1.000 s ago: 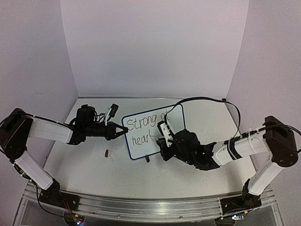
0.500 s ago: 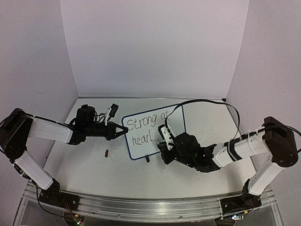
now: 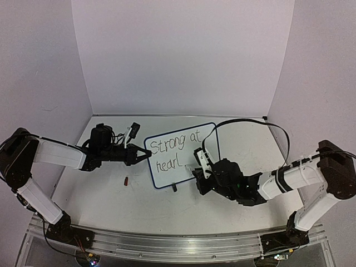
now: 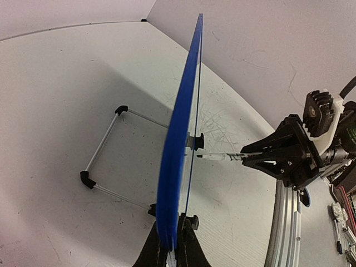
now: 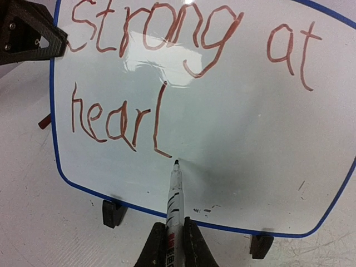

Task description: Write a sentence on the whiteboard

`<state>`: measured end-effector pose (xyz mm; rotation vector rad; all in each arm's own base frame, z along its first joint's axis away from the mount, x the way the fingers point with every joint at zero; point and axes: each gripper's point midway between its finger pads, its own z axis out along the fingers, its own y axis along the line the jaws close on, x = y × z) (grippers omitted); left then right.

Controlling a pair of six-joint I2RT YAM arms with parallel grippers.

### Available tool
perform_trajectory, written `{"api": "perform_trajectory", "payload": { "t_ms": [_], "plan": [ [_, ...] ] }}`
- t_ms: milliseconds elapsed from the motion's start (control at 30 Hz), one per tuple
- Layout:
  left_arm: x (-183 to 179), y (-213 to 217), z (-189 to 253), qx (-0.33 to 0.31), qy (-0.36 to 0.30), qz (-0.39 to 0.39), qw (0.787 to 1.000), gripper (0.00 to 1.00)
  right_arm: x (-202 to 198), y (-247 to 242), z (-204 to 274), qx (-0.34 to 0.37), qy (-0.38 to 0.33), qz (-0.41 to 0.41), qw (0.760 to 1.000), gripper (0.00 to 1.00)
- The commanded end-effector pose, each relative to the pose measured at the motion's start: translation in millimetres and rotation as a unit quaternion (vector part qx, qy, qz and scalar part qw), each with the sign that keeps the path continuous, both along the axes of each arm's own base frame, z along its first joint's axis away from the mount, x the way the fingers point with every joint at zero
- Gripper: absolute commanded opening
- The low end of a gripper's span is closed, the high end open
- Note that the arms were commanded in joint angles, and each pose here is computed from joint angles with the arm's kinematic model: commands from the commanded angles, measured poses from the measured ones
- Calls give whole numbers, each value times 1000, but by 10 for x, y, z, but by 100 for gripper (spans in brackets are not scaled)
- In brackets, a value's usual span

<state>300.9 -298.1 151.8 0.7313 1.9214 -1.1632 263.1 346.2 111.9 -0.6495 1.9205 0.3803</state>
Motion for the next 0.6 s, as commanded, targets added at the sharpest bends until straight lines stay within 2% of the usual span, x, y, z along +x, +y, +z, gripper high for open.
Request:
{"api": "perform_trajectory", "payload": {
  "t_ms": [0, 167, 567],
  "plan": [
    [179, 139, -101, 39, -12, 47, 998, 0, -77, -17, 425, 54, -48, 31, 997, 0],
    [182, 134, -90, 38, -12, 46, 998, 0, -25, 254, 524, 58, -57, 61, 995, 0],
    [171, 143, -75, 38, -14, 47, 998, 0, 158, 395, 498, 43, -62, 36, 997, 0]
  ]
}}
